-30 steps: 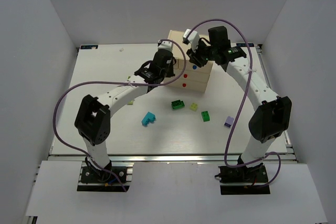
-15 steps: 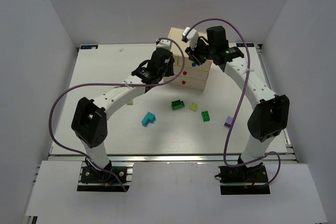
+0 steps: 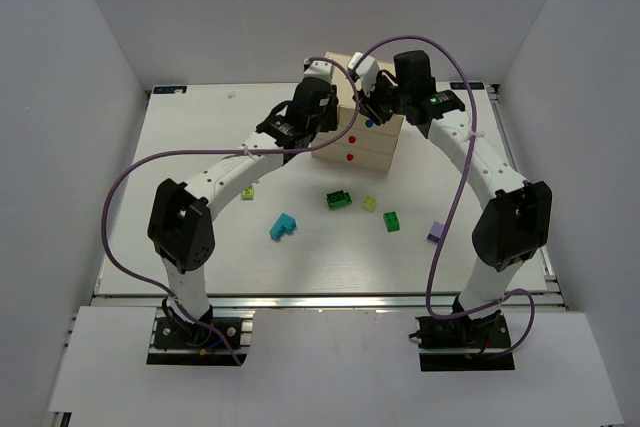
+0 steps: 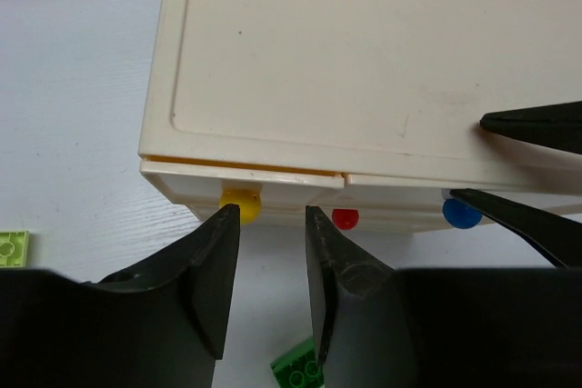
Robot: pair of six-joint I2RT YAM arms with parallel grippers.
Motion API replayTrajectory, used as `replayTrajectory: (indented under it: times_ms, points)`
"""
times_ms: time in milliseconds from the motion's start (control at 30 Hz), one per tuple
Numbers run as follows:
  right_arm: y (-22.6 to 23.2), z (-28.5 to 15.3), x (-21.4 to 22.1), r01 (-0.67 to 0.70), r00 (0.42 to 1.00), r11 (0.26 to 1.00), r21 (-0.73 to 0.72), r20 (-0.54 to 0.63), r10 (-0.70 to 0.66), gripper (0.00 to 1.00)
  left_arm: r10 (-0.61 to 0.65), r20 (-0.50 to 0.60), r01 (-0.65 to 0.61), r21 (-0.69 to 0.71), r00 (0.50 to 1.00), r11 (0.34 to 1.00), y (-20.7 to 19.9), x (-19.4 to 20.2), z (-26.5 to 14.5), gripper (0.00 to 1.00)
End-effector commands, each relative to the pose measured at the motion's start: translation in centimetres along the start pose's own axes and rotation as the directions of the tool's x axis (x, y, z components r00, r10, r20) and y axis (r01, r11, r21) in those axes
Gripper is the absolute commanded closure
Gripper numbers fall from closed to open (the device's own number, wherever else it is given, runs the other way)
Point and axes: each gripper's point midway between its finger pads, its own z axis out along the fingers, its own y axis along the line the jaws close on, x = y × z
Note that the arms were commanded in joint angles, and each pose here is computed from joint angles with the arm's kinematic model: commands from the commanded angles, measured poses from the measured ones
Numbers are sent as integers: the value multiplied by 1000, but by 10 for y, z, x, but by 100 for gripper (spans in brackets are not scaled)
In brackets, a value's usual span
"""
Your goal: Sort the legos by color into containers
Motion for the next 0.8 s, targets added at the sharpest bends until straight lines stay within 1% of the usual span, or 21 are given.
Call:
replayTrajectory:
  times_ms: [0, 267, 400, 600, 767]
  points:
    - [38, 9, 91, -153, 952, 984, -93, -282, 121, 60, 11, 15, -10, -25, 1000, 1000, 5, -12, 1, 55]
    - [41, 10, 89, -159, 954, 982, -106, -273, 125, 60, 18, -1, -18, -43, 1000, 999, 11, -2, 0, 54]
    - [41, 9, 90, -160, 953, 981, -106, -275, 126, 60, 26, -6, -26, -46, 1000, 999, 11, 1, 4, 51]
    - [41, 9, 91, -162, 952, 981, -106, -278, 128, 60, 29, -11, -30, -47, 1000, 998, 10, 2, 8, 51]
    - [42, 10, 90, -165, 953, 980, -112, -276, 129, 60, 28, -5, -28, -67, 1000, 997, 16, 0, 11, 52]
